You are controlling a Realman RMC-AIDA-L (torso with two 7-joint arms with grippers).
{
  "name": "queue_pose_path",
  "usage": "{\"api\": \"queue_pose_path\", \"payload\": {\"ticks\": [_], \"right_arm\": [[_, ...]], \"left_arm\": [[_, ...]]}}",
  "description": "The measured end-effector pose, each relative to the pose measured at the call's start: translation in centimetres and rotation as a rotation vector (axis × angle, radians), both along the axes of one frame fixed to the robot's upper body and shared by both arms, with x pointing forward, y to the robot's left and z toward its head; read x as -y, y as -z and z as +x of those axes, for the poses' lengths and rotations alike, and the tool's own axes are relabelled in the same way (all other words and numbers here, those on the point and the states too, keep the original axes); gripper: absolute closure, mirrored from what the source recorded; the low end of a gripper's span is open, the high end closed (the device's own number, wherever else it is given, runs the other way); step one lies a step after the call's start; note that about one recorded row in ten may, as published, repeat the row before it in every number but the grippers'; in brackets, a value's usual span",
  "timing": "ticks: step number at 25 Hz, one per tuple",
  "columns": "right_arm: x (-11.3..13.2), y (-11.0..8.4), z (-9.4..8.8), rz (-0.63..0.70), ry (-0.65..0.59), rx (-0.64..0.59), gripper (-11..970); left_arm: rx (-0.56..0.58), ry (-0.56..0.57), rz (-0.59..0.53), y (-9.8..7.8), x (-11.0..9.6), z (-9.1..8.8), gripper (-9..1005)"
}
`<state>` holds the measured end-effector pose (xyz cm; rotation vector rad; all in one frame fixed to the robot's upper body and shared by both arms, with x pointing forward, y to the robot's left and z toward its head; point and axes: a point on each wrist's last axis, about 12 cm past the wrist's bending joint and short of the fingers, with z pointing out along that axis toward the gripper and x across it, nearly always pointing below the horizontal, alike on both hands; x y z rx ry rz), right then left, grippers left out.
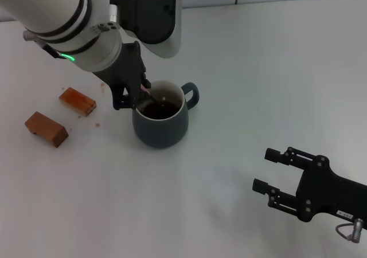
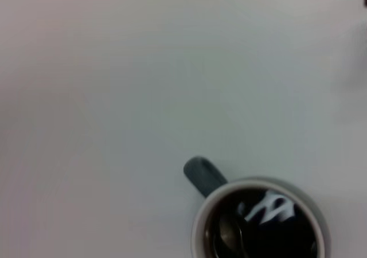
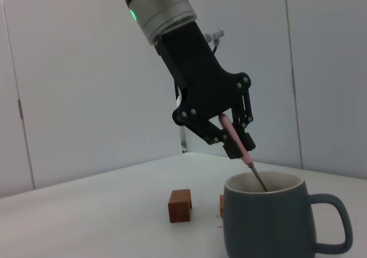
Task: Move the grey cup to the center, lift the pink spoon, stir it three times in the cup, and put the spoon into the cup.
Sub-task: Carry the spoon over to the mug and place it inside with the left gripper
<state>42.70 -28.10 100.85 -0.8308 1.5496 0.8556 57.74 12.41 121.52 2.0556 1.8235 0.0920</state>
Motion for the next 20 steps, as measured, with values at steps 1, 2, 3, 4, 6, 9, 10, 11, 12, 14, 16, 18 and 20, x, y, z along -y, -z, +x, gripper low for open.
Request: {"api": "queue_pose_path", "payload": {"ticks": [1, 2, 3, 4, 6, 9, 10, 11, 12, 14, 16, 18, 20], "right_arm": [[-0.03, -0.03, -0.02, 0.003, -0.002, 0.001, 278], [-0.05, -0.06, -0.04, 0.005, -0.004, 0.002, 279], [-0.06, -0.08, -0.05, 0.007, -0.005, 0.003, 279], [-0.07, -0.09, -0.06, 0.008, -0.006, 0.003, 279], [-0.07, -0.09, -0.09, 0.009, -0.006, 0.003, 279], [-0.07, -0.09, -0.14, 0.011, -0.006, 0.003, 279], [-0.07, -0.11, -0.14, 0.012, -0.006, 0.004, 279], [-0.07, -0.12, -0.15, 0.013, -0.007, 0.004, 279], [-0.07, -0.13, -0.15, 0.013, -0.007, 0.004, 279], [-0.08, -0.13, -0.15, 0.014, -0.008, 0.005, 279], [-0.08, -0.14, -0.15, 0.014, -0.008, 0.005, 279], [-0.09, -0.14, -0.14, 0.014, -0.009, 0.005, 279], [-0.1, -0.15, -0.13, 0.014, -0.01, 0.005, 279]], "left_arm": [[0.0, -0.008, 0.007, 0.03, -0.13, 0.05, 839], [-0.001, -0.014, 0.013, 0.06, -0.22, 0.06, 839], [-0.004, -0.016, 0.016, 0.1, -0.29, 0.05, 839], [-0.006, -0.019, 0.019, 0.14, -0.35, 0.03, 838], [-0.015, -0.02, 0.02, 0.19, -0.4, -0.04, 838], [-0.026, -0.03, 0.011, 0.21, -0.4, -0.12, 837], [-0.027, -0.036, 0.008, 0.21, -0.41, -0.11, 837], [-0.027, -0.039, 0.006, 0.21, -0.41, -0.1, 837], [-0.027, -0.039, 0.006, 0.21, -0.41, -0.1, 837], [-0.028, -0.044, 0.005, 0.22, -0.41, -0.1, 836], [-0.037, -0.051, 0.003, 0.44, -0.39, -0.24, 836], [-0.045, -0.056, -0.006, 0.54, -0.41, -0.34, 783], [-0.054, -0.056, -0.03, 0.49, -0.46, -0.48, 730]]}}
